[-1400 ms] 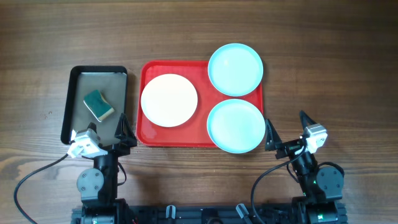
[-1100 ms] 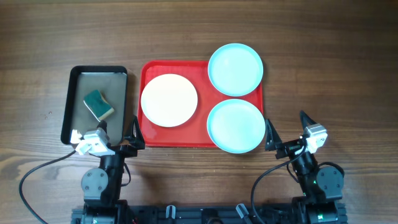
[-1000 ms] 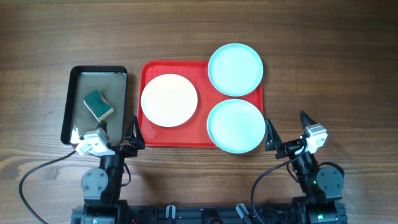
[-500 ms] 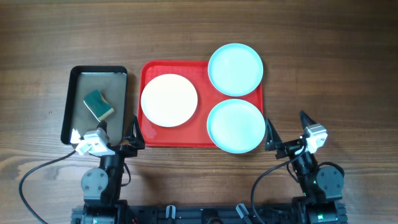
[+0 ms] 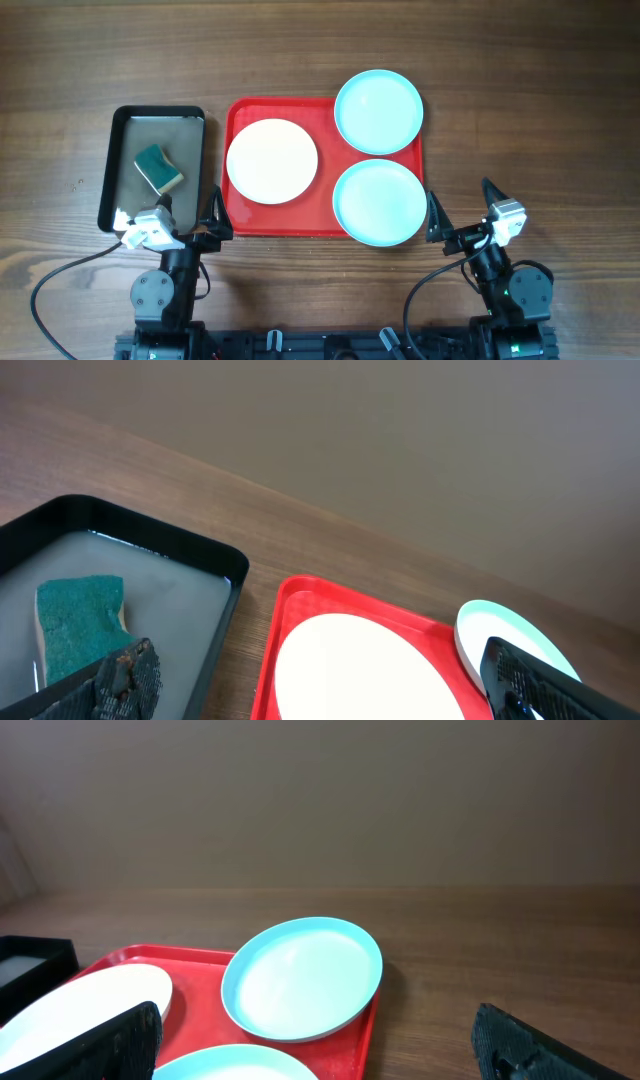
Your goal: Clean dirty plates on tray and stack at the side
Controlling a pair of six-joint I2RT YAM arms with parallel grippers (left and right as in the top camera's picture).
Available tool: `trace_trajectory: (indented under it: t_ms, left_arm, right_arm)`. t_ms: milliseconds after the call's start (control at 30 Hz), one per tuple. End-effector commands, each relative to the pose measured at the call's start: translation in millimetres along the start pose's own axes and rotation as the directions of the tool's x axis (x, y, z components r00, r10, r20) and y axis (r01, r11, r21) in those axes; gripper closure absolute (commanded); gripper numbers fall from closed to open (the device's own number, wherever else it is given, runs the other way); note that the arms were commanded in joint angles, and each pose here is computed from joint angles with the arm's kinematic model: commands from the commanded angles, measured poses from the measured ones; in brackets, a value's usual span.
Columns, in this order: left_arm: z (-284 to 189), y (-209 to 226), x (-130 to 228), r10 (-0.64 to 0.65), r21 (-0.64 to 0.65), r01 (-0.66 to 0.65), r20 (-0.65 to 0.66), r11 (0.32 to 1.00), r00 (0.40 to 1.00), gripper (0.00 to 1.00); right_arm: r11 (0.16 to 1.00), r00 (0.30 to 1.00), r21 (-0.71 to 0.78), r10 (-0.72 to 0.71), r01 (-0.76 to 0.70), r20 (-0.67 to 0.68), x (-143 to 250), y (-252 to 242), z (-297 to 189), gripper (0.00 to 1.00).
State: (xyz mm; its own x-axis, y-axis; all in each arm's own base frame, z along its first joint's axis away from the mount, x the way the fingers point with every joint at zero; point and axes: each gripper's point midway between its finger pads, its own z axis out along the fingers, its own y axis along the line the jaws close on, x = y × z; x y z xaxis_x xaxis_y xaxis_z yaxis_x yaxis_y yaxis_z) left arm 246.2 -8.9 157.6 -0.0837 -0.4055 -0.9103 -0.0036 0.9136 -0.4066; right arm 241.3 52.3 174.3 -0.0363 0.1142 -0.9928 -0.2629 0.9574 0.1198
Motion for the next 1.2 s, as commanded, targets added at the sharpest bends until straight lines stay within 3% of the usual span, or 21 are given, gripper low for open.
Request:
trace_trajectory:
  t_ms: [0, 233, 367, 467, 600, 733, 867, 967, 1067, 1167]
  left_arm:
    - [0, 1, 1, 0.010, -0.004, -0.010, 0.001, 1.000, 1.000, 0.00]
    - [-2, 17, -18, 0.012, -0.114, -0.002, 0.083, 0.994, 0.996, 0.00]
    - [-5, 10, -40, 0.071, -0.129, -0.059, 0.093, 0.990, 0.993, 0.00]
    - [-4, -2, -67, 0.146, -0.142, -0.136, 0.061, 0.980, 0.987, 0.00]
    - [5, -21, -108, 0.149, -0.151, -0.146, 0.012, 0.978, 0.989, 0.00]
    - [17, -43, -141, 0.147, -0.157, -0.169, -0.142, 0.973, 0.979, 0.00]
    - [30, -54, -167, 0.135, -0.198, -0.202, -0.309, 0.959, 0.942, 0.00]
    - [39, -59, -176, 0.112, -0.229, -0.237, -0.453, 0.944, 0.885, 0.00]
    - [47, -59, -175, 0.063, -0.264, -0.287, -0.626, 0.921, 0.777, 0.00]
    - [54, -58, -164, -0.004, -0.287, -0.286, -0.712, 0.914, 0.702, 0.00]
  right_arm:
    - [1.000, 1.000, 0.000, 0.024, -0.024, 0.000, 0, 0, 0, 0.00]
    - [0.977, 0.977, 0.028, 0.211, -0.212, 0.036, -7, -6, 0, 0.01]
    - [0.979, 0.974, 0.000, 0.205, -0.205, 0.095, -30, -2, -1, 0.00]
    - [0.981, 0.968, -0.025, 0.192, -0.190, 0.159, -73, 5, -5, 0.00]
    - [0.982, 0.967, -0.050, 0.189, -0.183, 0.171, -118, 13, -2, 0.00]
    - [0.976, 0.974, -0.129, 0.190, -0.174, 0.124, -154, 30, 14, 0.00]
    - [0.964, 0.980, -0.191, 0.197, -0.187, 0.033, -172, 41, 44, 0.00]
    - [0.941, 0.970, -0.240, 0.213, -0.236, -0.118, -168, 51, 72, 0.00]
    - [0.912, 0.913, -0.244, 0.243, -0.331, -0.329, -158, 59, 100, 0.00]
    - [0.906, 0.839, -0.224, 0.208, -0.359, -0.502, -151, 62, 117, 0.00]
